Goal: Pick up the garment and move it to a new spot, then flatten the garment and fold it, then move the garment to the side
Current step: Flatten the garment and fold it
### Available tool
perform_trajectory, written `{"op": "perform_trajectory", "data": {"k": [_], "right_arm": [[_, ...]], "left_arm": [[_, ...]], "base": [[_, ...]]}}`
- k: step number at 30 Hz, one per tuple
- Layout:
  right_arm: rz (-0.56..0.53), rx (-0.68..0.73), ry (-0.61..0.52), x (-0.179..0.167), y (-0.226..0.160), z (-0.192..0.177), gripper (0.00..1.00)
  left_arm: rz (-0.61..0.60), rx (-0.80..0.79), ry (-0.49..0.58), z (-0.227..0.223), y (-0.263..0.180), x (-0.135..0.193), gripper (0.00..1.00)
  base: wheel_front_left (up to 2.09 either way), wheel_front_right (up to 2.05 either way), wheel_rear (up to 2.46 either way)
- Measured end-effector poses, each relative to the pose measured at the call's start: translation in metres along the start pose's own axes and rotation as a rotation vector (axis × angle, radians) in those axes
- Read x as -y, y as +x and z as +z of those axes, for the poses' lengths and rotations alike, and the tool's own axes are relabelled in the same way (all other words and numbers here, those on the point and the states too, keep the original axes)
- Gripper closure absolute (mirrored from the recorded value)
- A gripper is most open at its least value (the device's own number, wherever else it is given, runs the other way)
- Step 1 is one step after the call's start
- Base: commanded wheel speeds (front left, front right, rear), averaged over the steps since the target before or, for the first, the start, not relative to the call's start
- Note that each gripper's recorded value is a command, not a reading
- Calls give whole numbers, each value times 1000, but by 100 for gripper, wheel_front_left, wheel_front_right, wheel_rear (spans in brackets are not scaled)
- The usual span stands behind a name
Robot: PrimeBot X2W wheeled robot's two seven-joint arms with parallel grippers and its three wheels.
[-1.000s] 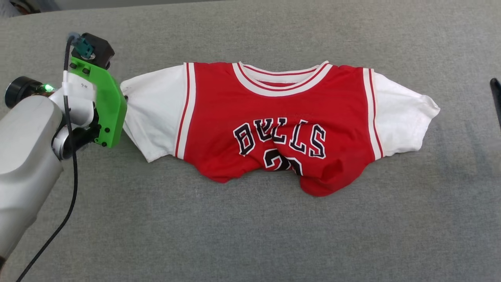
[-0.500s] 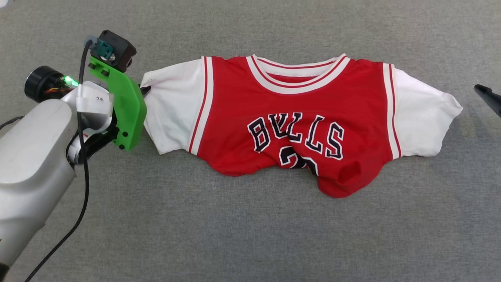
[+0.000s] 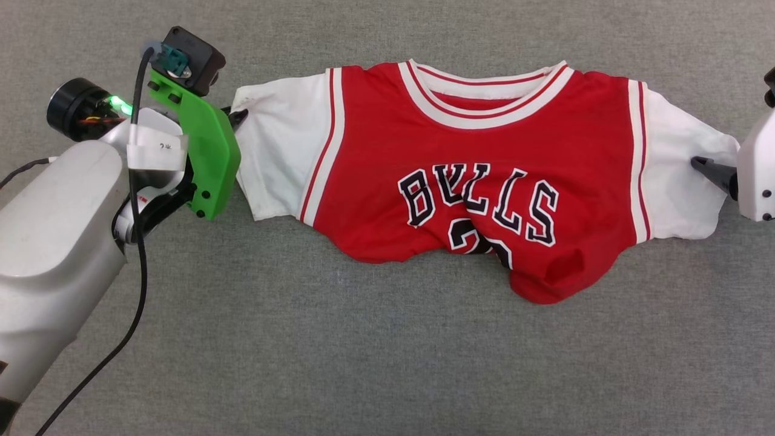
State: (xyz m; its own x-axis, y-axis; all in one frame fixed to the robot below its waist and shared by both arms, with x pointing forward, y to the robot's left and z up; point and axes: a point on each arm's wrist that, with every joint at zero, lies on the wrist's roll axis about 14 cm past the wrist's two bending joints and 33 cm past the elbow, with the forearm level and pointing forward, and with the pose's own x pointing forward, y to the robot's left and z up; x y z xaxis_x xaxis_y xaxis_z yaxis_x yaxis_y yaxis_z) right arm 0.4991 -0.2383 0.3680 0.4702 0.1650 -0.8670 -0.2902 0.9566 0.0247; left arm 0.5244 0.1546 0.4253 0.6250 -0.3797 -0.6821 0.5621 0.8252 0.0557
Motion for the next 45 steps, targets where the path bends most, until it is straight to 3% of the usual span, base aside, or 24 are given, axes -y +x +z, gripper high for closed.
{"op": "perform_trajectory", "data": {"k": [5, 6, 7, 8, 17, 34, 40, 45], "right_arm": [[2, -27, 30, 1, 10, -11, 0], [1, -24, 25, 1, 11, -11, 46], [0, -15, 24, 1, 11, -10, 82], [0, 3, 26, 1, 10, -8, 100], [14, 325, 9, -7, -24, 42, 100], [-58, 1036, -91, 4, -218, 148, 100], [-104, 1211, -123, 5, -283, 167, 100], [-142, 1278, -154, 4, -310, 181, 100]], "left_arm": [[0, -1, -5, -3, 3, -1, 100], [2, 0, -6, -3, 3, -2, 100], [4, -1, -6, -3, 3, -2, 100], [7, -3, -7, -3, 3, -3, 100], [33, 179, 30, 39, -22, -2, 100], [134, 788, 240, 178, -159, 27, 100], [152, 956, 322, 223, -207, 47, 100], [178, 1035, 358, 252, -227, 47, 100]], "base": [[0, 0, 0], [0, 0, 0], [0, 0, 0], [0, 0, 0], [0, 0, 0], [0, 0, 0], [0, 0, 0], [0, 0, 0]]}}
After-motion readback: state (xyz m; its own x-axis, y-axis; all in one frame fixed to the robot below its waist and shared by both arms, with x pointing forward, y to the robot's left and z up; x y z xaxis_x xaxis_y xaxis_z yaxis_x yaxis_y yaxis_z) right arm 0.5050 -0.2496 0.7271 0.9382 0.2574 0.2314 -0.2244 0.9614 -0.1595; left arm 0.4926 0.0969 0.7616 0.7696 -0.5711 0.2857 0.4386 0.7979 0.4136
